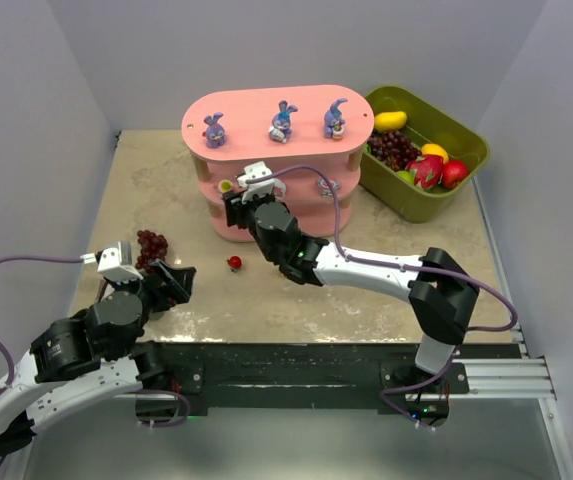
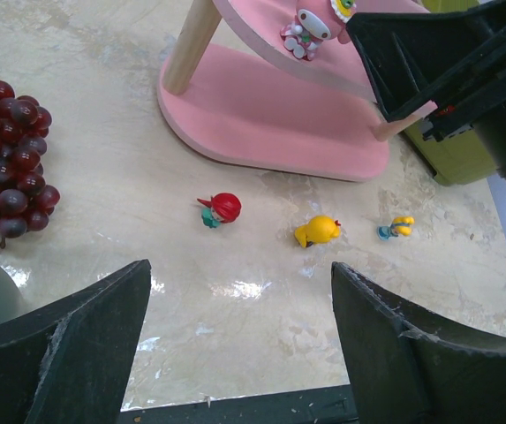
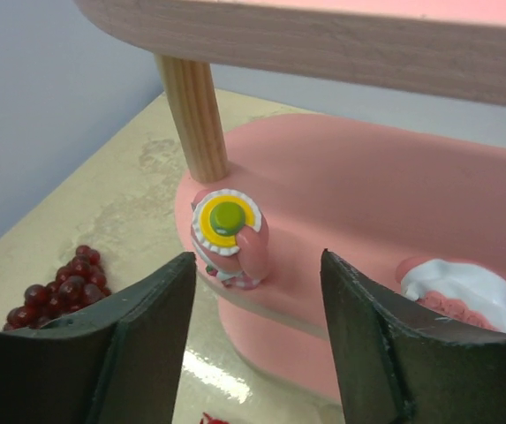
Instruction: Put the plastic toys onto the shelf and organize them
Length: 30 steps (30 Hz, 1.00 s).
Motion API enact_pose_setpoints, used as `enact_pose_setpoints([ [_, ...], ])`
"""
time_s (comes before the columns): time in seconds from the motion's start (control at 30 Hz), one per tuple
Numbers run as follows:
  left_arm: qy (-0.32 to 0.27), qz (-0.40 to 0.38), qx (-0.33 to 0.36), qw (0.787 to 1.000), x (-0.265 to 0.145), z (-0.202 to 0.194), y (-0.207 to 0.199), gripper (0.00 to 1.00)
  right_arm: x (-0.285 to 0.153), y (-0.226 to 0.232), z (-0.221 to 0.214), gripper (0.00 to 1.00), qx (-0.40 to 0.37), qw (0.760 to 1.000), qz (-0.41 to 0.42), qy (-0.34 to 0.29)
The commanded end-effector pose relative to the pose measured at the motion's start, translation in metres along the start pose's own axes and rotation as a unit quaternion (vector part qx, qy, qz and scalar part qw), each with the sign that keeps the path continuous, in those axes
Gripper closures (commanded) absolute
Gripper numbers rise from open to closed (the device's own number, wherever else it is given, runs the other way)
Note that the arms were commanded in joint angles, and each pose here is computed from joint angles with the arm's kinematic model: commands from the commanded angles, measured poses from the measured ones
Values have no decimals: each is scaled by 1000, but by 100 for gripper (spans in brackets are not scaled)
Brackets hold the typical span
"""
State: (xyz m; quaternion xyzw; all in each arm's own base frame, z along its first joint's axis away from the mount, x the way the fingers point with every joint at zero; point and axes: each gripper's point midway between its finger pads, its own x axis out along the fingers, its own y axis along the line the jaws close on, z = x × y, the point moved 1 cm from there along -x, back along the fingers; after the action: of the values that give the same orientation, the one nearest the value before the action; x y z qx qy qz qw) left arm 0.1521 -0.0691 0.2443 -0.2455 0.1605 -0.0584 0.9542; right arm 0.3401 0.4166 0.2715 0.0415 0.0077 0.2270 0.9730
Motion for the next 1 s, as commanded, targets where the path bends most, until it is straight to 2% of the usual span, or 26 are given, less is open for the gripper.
enact_pose_setpoints([
  [0.0,-15,5,-16,1000,-1,7,1,13,-12,7,14,48,39,999,23,0],
  [0.13,-16,5,-18,1000,-1,8,2,13,-12,13,10,70,48,998,29,8],
  [0.33,-16,5,-17,1000,-2,8,2,13,-11,19,8,89,50,998,32,10],
  [0.97,-17,8,-18,1000,-2,8,4,13,10,13,-5,97,16,1000,-14,-9],
])
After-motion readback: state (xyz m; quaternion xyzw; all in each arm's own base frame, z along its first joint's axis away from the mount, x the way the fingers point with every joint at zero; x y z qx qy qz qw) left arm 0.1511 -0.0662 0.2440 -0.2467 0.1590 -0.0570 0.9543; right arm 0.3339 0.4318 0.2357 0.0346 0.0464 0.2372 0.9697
